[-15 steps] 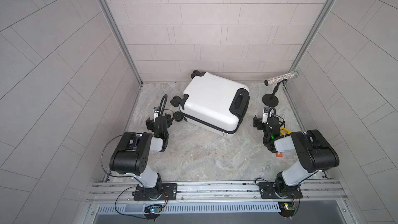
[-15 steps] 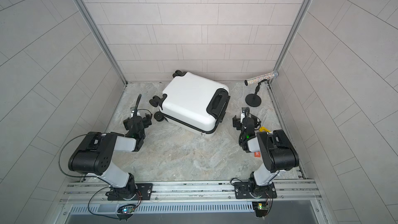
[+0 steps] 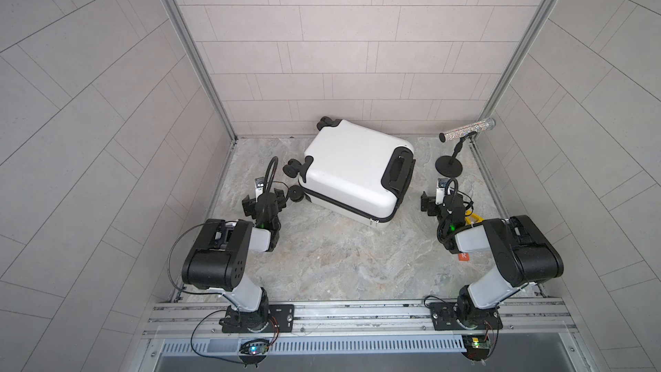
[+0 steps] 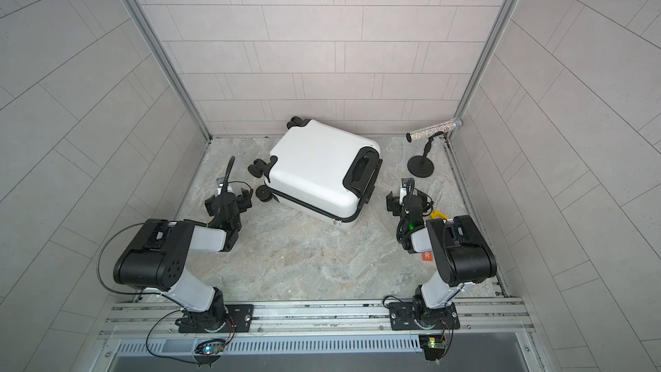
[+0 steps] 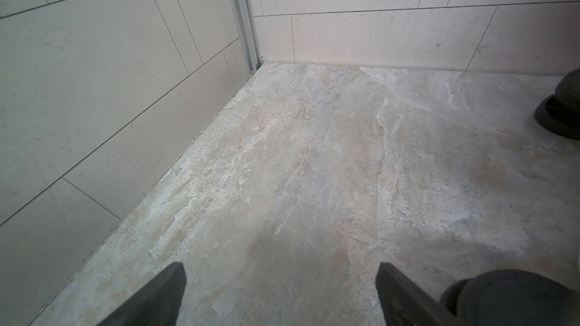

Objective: Open the suitcase zippers
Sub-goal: Adjust the suitcase at the center of the board.

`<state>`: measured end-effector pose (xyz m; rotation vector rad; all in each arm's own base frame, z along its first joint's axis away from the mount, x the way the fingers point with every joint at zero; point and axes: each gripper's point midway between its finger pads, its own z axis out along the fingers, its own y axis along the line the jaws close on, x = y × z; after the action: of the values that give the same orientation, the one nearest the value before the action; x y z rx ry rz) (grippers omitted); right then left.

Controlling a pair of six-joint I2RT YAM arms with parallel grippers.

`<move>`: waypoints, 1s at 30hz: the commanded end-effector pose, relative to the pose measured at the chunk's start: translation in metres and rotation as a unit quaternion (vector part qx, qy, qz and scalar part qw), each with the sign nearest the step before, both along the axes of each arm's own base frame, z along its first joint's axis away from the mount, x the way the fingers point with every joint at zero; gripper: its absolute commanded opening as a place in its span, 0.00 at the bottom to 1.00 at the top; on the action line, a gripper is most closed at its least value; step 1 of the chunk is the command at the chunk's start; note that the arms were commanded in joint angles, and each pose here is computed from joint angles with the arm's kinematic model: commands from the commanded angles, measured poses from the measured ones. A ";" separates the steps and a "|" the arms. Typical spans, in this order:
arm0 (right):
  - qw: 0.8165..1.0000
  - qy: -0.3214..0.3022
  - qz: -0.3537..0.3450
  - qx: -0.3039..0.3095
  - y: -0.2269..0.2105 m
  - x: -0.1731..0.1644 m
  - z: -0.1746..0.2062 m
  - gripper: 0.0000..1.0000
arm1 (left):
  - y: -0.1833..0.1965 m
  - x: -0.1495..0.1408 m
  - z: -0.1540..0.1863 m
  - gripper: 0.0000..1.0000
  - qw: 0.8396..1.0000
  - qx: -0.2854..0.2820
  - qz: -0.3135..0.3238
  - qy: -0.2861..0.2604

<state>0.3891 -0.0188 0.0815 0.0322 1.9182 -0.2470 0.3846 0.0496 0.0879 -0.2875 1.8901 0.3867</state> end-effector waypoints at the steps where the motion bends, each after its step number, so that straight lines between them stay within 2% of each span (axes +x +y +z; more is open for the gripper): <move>1: 1.000 -0.015 -0.001 -0.001 -0.001 0.004 0.011 1.00 | 0.000 0.002 0.006 1.00 1.000 0.001 -0.002 -0.012; 8: 1.000 -0.016 -0.001 -0.002 -0.001 0.003 0.012 1.00 | -0.001 0.001 0.009 1.00 1.000 0.000 -0.006 -0.018; 9: 1.000 -0.019 0.002 -0.001 0.000 0.003 0.013 1.00 | -0.006 0.001 0.013 1.00 1.000 -0.001 -0.023 -0.021; 11: 1.000 -0.029 0.004 -0.001 0.001 0.000 0.018 1.00 | -0.017 0.002 0.024 1.00 0.998 0.000 -0.056 -0.022; 14: 0.999 -0.044 -0.003 0.000 -0.002 -0.008 0.038 1.00 | -0.012 -0.004 0.048 1.00 0.999 0.001 -0.041 -0.025; 17: 0.999 -0.038 -0.001 0.009 0.000 -0.013 0.062 1.00 | -0.019 -0.006 0.081 1.00 0.998 -0.017 -0.058 -0.027; 22: 0.998 0.003 -0.021 0.058 -0.001 -0.024 0.111 1.00 | -0.039 -0.008 0.133 0.97 0.992 -0.078 -0.097 0.008; 26: 0.992 0.040 0.026 0.114 0.022 -0.036 0.152 1.00 | -0.066 -0.007 0.179 0.92 0.978 -0.128 -0.161 0.015; 30: 0.975 0.091 0.071 0.192 0.049 -0.048 0.173 1.00 | -0.085 0.000 0.203 0.86 0.966 -0.159 -0.191 0.067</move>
<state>0.3684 0.0074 0.2990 0.1117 1.8343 0.0482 0.3952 -0.0133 0.3180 -0.1438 1.8626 -0.0504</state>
